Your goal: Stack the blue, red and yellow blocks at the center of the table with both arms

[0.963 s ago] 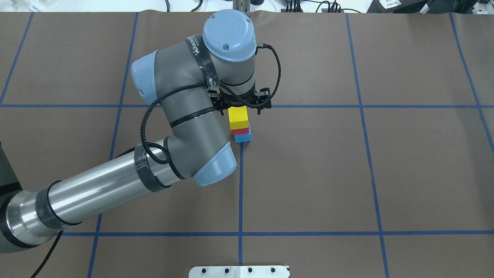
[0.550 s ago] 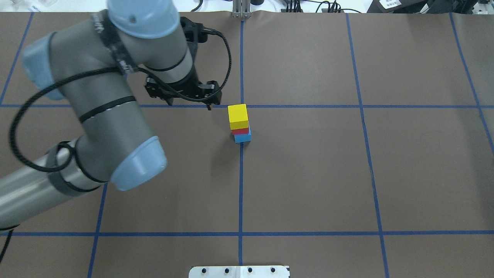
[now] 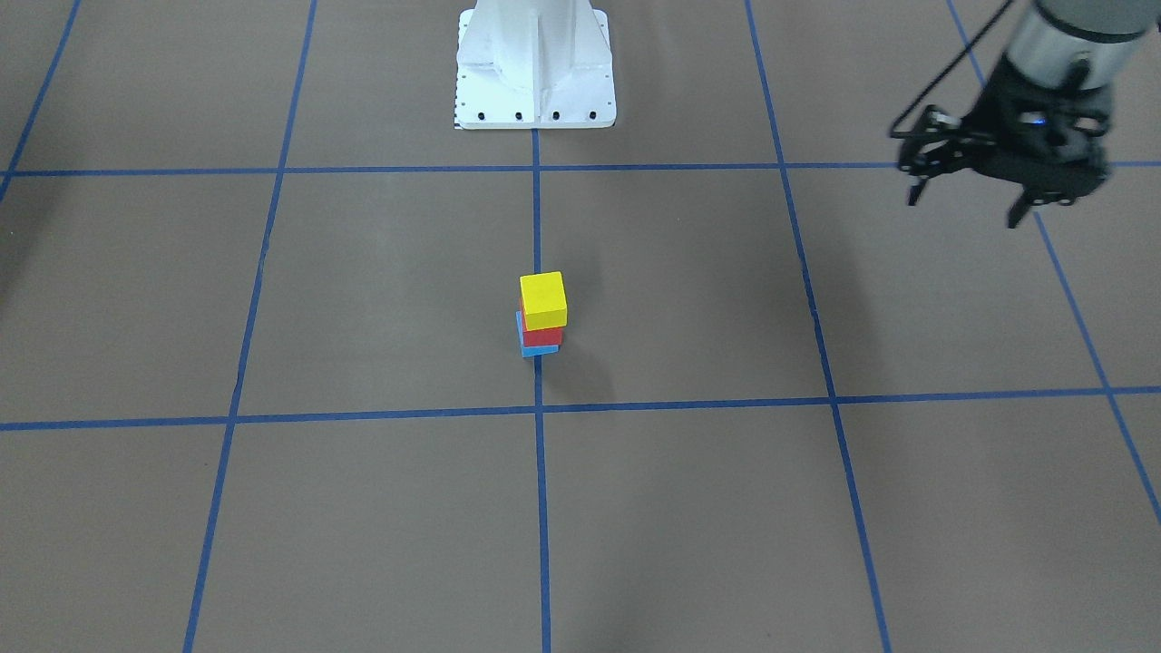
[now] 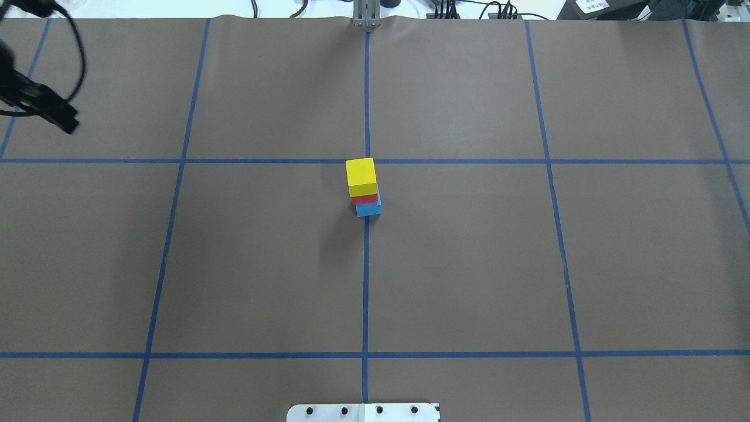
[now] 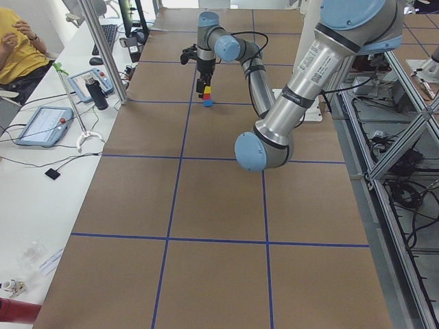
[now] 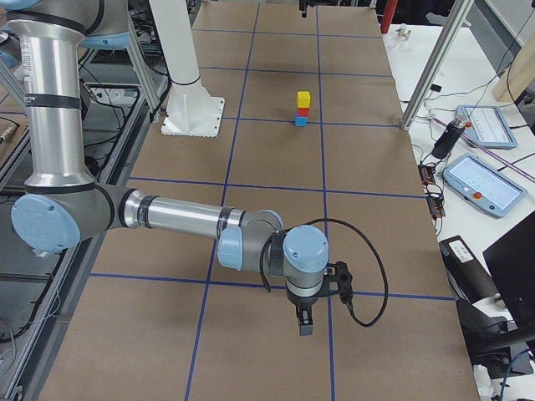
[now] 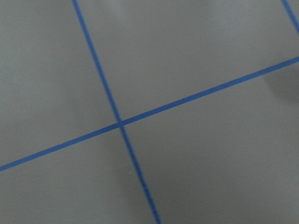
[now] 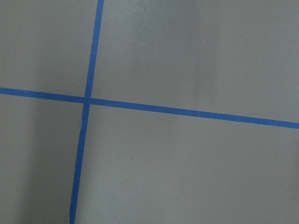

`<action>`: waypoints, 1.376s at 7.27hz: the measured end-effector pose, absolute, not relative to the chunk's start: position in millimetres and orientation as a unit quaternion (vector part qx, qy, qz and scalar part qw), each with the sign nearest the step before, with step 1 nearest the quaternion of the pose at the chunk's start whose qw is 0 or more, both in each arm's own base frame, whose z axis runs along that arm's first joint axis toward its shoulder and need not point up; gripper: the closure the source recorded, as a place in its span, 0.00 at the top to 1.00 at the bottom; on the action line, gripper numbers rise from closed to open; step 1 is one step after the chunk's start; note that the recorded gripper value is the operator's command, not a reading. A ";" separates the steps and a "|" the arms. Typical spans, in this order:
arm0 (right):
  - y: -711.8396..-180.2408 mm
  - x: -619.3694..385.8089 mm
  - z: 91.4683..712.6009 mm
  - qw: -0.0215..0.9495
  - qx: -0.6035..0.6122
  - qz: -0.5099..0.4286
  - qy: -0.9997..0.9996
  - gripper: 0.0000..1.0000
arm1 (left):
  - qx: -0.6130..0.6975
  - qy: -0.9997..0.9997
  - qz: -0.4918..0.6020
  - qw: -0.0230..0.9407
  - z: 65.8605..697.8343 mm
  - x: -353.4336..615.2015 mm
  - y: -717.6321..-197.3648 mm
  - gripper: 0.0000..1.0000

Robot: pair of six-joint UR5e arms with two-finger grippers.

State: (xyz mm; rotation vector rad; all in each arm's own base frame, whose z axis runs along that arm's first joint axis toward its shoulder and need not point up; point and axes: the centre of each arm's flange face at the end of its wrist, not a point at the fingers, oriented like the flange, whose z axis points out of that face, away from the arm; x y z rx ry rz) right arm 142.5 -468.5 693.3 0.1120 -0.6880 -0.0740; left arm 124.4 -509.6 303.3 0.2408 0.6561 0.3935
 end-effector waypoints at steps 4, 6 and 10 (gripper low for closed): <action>-456.5 143.3 689.3 0.939 0.058 -0.036 -0.338 1.00 | 0.093 0.324 0.225 0.914 514.4 -70.3 -495.1 1.00; -457.9 143.6 687.6 0.939 0.060 -0.036 -0.337 0.99 | 0.076 0.341 0.197 0.916 588.8 -96.0 -449.8 1.00; -462.4 144.4 683.5 0.939 0.062 -0.037 -0.336 0.99 | 0.064 0.377 0.126 0.915 603.2 -105.5 -415.5 1.00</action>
